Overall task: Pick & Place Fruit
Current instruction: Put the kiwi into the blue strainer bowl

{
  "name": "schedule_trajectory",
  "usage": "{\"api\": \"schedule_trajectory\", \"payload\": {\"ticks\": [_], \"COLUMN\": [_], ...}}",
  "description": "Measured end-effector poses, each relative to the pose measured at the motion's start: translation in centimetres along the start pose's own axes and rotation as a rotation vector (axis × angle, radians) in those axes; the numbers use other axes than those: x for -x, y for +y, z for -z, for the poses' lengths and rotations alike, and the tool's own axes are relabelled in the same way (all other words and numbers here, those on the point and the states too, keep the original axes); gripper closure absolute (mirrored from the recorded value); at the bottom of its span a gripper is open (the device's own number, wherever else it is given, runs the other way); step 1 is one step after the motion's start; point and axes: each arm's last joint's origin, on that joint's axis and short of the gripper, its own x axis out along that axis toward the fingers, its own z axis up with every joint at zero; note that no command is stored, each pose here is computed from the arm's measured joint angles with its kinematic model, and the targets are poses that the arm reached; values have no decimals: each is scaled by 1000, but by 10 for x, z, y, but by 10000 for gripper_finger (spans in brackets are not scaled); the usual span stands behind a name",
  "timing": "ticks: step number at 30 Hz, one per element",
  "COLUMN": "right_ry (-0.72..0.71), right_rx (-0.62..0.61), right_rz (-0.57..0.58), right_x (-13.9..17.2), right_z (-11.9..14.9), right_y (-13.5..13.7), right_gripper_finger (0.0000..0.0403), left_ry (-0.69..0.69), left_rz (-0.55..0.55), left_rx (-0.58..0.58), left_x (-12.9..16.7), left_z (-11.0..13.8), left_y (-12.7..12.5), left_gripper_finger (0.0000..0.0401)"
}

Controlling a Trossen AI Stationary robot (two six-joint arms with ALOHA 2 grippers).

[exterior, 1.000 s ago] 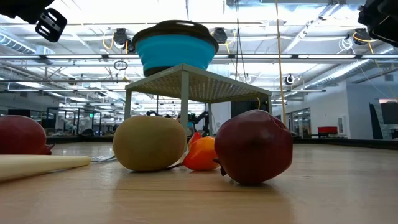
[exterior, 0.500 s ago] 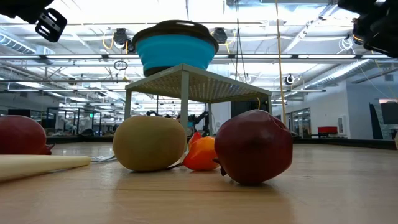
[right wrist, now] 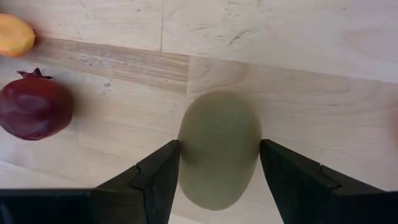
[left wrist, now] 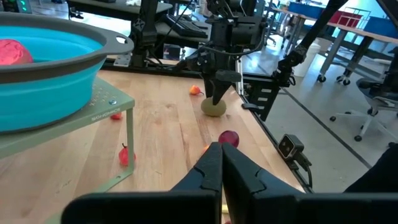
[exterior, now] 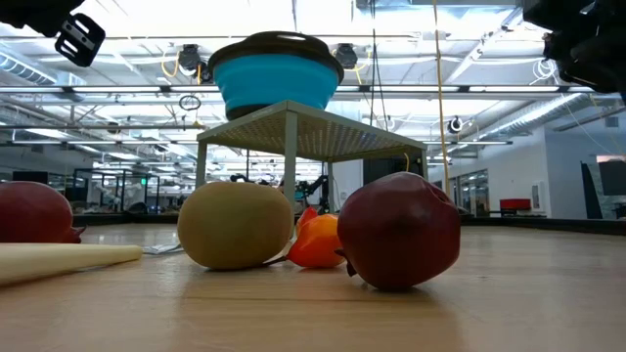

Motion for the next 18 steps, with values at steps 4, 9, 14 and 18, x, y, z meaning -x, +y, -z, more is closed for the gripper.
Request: {"api": "schedule_trajectory", "payload": {"ticks": [4, 9, 14, 18], "right_ry": [-1, 0, -12, -15], "right_rx": [6, 15, 17, 32], "right_rz": [3, 0, 9, 13], "right_x": [0, -2, -4, -4], "right_z": [0, -1, -2, -3], "right_y": [0, -1, -4, -5], "right_gripper_finger": [186, 185, 187, 184], "left_ry": [0, 0, 0, 0], "left_rz": [0, 0, 0, 0], "left_rx": [-1, -1, -2, -4], "left_x": [0, 0, 0, 0], "left_z": [0, 0, 0, 0], "left_y": [0, 0, 0, 0], "left_gripper_finger": [386, 383, 397, 395]}}
